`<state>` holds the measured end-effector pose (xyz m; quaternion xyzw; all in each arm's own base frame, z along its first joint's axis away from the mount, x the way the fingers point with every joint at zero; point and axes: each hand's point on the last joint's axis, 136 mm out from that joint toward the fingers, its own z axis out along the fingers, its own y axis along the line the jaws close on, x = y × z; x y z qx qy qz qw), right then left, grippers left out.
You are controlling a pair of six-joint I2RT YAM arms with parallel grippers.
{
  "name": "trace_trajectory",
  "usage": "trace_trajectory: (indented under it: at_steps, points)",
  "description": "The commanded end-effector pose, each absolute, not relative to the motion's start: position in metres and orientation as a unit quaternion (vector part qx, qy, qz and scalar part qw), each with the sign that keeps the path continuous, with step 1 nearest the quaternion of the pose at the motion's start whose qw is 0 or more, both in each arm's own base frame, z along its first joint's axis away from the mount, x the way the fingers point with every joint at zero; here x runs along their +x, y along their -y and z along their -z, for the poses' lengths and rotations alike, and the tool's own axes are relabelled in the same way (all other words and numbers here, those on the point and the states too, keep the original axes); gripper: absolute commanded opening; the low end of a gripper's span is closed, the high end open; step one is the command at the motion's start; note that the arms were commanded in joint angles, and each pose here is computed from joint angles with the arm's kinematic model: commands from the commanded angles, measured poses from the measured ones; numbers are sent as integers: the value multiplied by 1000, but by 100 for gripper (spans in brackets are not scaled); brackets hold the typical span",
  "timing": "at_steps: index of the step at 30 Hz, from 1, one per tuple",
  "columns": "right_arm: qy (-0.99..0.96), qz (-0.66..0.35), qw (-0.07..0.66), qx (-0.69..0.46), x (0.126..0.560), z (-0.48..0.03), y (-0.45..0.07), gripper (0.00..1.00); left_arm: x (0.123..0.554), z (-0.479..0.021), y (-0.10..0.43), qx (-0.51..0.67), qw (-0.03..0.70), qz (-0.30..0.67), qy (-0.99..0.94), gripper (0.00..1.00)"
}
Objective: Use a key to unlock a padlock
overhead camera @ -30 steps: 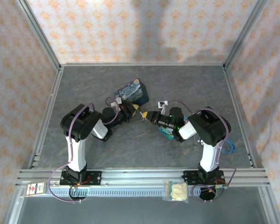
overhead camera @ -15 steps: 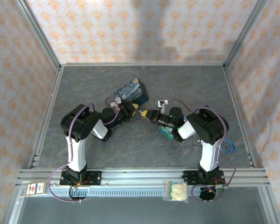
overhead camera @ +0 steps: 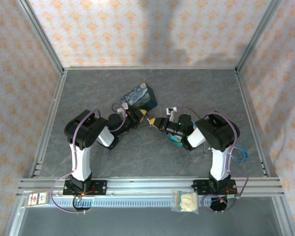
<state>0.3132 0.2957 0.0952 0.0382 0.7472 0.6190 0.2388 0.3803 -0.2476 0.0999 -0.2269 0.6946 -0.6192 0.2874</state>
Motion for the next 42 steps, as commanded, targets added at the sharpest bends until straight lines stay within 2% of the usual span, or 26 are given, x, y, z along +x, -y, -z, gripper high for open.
trace_trajectory:
  at_steps: [1,12,22,33,42]
  points:
    - [-726,-634,265,20,315,-113,-299,0,381,-122,254,-216,298,644,-671,0]
    - [-711,-649,271,16,317,-124,-301,0,378,-122,259,-216,294,650,-666,0]
    - [-696,-661,280,25,336,-128,-308,0,362,-136,269,-208,276,672,-655,0]
    - [-727,-628,278,-1,348,-106,-311,0,347,-146,273,-208,249,704,-632,0]
    - [-700,-664,248,89,365,-121,-313,0,346,-153,274,-205,263,699,-633,0]
